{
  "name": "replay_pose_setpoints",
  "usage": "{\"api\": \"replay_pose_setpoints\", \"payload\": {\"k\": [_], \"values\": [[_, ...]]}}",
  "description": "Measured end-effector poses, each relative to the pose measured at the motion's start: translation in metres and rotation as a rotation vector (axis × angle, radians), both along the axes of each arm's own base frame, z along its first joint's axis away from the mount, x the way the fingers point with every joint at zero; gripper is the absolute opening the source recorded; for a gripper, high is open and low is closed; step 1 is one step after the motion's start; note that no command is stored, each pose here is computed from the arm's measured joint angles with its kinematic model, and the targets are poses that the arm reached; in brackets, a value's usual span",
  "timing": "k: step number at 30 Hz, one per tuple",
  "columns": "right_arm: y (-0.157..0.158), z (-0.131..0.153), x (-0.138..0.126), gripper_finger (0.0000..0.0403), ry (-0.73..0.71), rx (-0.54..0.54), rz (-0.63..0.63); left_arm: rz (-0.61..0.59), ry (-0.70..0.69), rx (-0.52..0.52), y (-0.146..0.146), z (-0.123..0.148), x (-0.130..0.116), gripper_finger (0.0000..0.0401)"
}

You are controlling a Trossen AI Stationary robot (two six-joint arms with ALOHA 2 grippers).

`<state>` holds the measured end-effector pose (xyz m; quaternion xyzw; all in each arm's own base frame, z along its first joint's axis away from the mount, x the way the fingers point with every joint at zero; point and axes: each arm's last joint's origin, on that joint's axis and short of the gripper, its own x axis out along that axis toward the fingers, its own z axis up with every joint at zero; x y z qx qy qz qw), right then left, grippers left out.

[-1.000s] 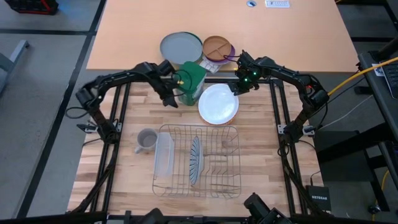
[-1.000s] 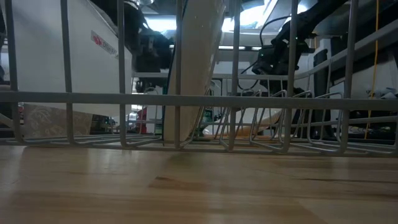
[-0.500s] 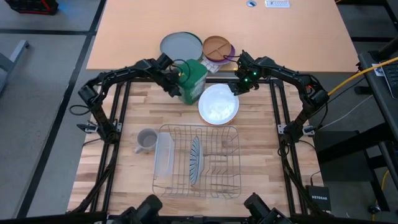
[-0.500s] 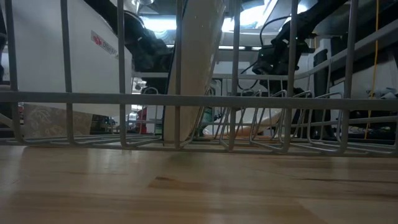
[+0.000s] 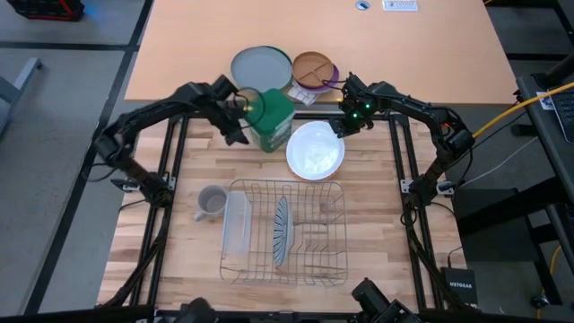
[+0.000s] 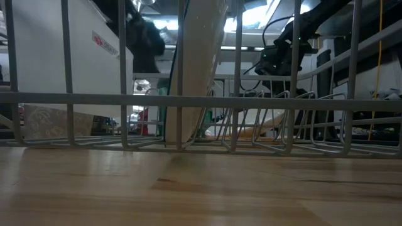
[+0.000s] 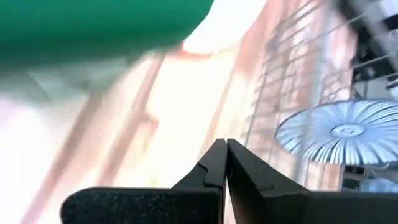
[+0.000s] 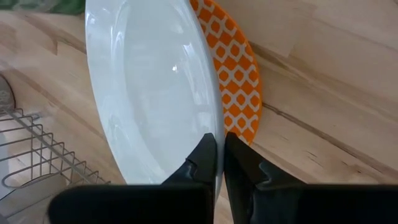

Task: Sort dishes
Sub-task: Put the white plate in the dish rack

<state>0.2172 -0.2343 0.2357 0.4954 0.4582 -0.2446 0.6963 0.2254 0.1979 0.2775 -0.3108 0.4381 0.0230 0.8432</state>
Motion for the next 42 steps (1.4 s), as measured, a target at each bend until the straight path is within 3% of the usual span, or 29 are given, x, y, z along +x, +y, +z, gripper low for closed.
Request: {"api": "replay_pose_setpoints", "payload": {"k": [5,9,12,16,22,25,28,42], "values": [[0.000,0.000,0.000,0.0016,0.000,0.000,0.000,0.053,-0.258,0.224,-0.004,0.048,-0.004,0.0001],[0.000,0.000,0.000,0.0019,0.000,0.001,0.000,0.126,-0.487,0.433,0.007,0.076,0.008,0.0001],[0.000,0.000,0.000,0.0019,0.000,0.001,0.000,0.149,-0.610,0.526,0.018,0.081,0.023,0.0001],[0.000,0.000,0.000,0.0016,0.000,0.001,0.000,0.157,-0.665,0.545,0.034,0.065,0.045,0.0000],[0.000,0.000,0.000,0.0018,0.000,0.001,0.000,0.160,-0.548,0.422,0.050,0.018,0.073,0.0000],[0.000,0.000,0.000,0.0016,0.000,0.001,0.000,0.147,-0.460,0.375,0.052,0.002,0.075,0.0000],[0.000,0.000,0.000,0.0018,0.000,0.001,-0.001,0.155,-0.355,0.399,0.051,-0.005,0.071,0.0000],[0.000,0.000,0.000,0.0019,0.001,0.002,0.000,0.194,0.037,0.566,0.022,0.020,0.024,0.0000]]}}
